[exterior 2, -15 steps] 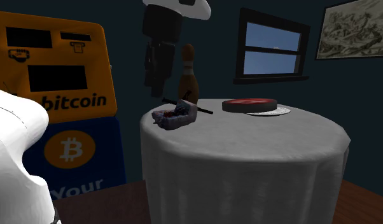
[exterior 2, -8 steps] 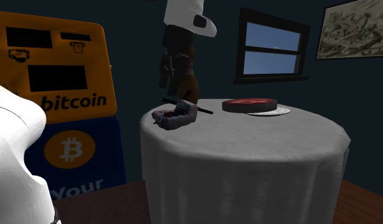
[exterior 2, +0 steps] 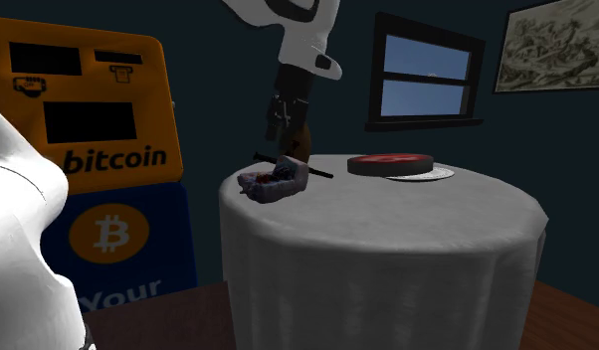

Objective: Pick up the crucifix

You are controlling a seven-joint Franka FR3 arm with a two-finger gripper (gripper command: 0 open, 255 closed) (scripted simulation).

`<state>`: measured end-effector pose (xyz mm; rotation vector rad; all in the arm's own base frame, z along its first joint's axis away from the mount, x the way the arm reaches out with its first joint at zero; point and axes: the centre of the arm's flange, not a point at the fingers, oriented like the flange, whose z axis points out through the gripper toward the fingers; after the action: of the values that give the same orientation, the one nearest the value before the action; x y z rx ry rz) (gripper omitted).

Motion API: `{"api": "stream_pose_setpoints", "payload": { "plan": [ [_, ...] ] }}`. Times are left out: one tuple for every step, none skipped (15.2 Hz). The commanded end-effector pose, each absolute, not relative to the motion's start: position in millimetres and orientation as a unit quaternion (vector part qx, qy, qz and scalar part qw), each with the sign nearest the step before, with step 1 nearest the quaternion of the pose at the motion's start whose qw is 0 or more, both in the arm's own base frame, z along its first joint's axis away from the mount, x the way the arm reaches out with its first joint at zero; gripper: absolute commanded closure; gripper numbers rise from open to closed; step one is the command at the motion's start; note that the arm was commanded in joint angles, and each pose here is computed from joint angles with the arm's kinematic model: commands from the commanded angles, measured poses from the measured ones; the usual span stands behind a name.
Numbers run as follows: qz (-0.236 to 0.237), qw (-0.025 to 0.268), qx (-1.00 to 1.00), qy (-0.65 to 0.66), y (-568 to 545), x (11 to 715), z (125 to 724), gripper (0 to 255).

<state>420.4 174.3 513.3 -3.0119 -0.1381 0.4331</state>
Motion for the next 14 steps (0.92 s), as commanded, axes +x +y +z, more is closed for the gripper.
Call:
{"api": "stream_pose_setpoints", "payload": {
  "plan": [
    [0.148, 0.046, -0.987, -0.047, 197, 440, 507, 0],
    [0.151, 0.045, -0.986, -0.048, 208, 448, 504, 0],
    [0.154, 0.043, -0.986, -0.049, 220, 455, 501, 0],
    [0.157, 0.042, -0.985, -0.05, 231, 463, 498, 0],
    [0.16, 0.041, -0.985, -0.051, 242, 471, 495, 0],
    [0.163, 0.04, -0.984, -0.052, 254, 478, 492, 0],
    [0.166, 0.039, -0.984, -0.052, 265, 486, 488, 0],
    [0.17, 0.037, -0.983, -0.053, 277, 493, 485, 0],
    [0.173, 0.036, -0.983, -0.054, 288, 501, 481, 0],
    [0.176, 0.035, -0.982, -0.055, 300, 508, 478, 0],
    [0.179, 0.034, -0.982, -0.056, 311, 515, 474, 0],
    [0.182, 0.033, -0.981, -0.057, 323, 523, 470, 0],
    [0.185, 0.031, -0.981, -0.058, 334, 530, 467, 0],
    [0.188, 0.03, -0.98, -0.059, 346, 537, 463, 0]
  ]
}}
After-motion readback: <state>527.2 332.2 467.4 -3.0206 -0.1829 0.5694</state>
